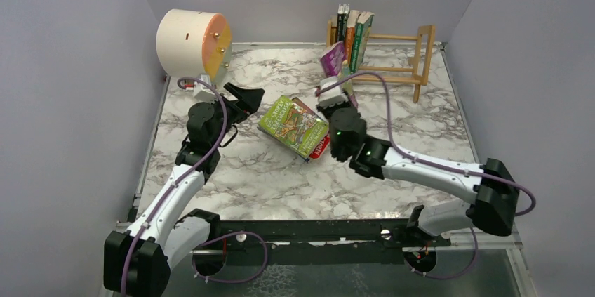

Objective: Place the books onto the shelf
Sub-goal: Pick up the book from the center of the board, then place the book on the shelf.

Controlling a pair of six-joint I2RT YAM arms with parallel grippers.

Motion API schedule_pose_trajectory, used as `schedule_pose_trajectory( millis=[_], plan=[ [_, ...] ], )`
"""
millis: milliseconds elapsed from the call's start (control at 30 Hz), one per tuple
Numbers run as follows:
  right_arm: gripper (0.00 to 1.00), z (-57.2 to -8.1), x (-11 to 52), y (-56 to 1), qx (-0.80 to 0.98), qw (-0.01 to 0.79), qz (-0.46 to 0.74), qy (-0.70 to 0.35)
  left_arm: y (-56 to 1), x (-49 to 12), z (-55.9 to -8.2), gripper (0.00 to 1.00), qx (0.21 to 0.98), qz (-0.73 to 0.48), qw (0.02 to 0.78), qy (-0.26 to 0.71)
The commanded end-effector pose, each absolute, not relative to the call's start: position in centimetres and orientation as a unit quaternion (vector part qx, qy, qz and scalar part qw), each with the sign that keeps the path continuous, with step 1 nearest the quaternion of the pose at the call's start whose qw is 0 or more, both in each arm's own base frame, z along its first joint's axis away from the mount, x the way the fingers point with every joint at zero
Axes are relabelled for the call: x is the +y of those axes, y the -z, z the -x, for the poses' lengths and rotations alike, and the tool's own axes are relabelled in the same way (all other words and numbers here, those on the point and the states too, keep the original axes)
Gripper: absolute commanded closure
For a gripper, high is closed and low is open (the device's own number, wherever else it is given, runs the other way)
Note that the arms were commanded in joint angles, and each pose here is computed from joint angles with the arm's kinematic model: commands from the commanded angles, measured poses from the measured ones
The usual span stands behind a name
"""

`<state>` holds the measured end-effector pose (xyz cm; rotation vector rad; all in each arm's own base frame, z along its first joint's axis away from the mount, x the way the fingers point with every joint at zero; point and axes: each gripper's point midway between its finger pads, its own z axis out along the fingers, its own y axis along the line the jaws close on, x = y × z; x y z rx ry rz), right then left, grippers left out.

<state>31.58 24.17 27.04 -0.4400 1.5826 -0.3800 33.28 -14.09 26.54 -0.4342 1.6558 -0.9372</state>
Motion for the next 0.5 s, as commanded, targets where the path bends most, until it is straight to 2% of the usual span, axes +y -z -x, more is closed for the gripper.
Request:
schedule_pose_trajectory(
  millis=[0,233,467],
  plan=[
    [0.99,-33.0,19.1,-34.8,0.661,0.741,0.047,0.107,-24.3,-14.5,-33.0,0.26,0.72,0.179,0.538,0.4],
    [0.99,-37.3,11.9,-38.1,0.612,0.785,-0.069,0.065,-22.9,-15.1,-32.5,0.26,0.728,0.172,0.521,0.411],
    [0.99,-43.4,10.1,-37.4,0.612,0.786,-0.075,0.045,-22.4,-15.2,-32.2,0.26,0.729,0.169,0.519,0.413]
  ],
)
